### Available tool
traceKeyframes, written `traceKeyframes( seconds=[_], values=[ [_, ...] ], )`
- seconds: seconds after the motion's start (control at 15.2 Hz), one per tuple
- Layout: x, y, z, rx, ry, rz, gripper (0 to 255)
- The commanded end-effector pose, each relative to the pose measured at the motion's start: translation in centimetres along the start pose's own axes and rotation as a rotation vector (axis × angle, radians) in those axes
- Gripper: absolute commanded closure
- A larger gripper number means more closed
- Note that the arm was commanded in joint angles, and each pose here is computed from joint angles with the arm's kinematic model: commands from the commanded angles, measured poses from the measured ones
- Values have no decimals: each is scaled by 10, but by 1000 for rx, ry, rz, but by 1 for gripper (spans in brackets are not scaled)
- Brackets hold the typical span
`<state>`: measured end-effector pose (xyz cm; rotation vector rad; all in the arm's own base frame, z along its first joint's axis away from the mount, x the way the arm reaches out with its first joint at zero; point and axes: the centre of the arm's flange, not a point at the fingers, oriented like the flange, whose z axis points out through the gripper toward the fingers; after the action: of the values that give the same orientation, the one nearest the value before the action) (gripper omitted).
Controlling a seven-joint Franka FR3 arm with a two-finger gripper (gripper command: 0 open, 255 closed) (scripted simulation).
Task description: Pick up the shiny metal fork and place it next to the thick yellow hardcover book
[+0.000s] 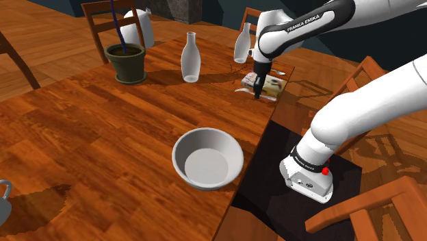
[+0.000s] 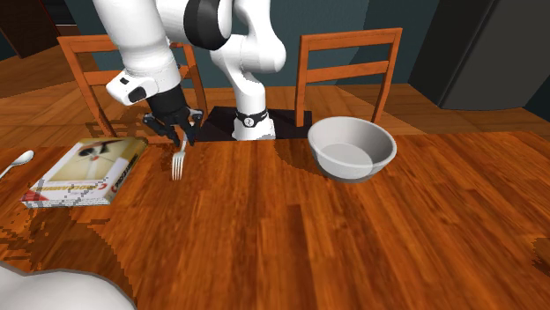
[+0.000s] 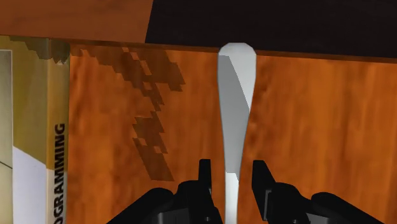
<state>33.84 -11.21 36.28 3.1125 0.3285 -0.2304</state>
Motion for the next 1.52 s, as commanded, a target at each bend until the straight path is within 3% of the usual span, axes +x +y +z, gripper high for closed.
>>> traceKeyframes(
  seconds=[0.0, 0.33, 0.86, 0.92, 1.25, 1.45],
  values=[
    [3, 0, 10, 0, 1, 0, 255],
    [7, 0, 40, 0, 1, 0, 255],
    [7, 0, 40, 0, 1, 0, 255],
    [7, 0, 40, 0, 1, 0, 0],
    [7, 0, 40, 0, 1, 0, 0],
    [7, 0, 0, 0, 1, 0, 0]
  ],
)
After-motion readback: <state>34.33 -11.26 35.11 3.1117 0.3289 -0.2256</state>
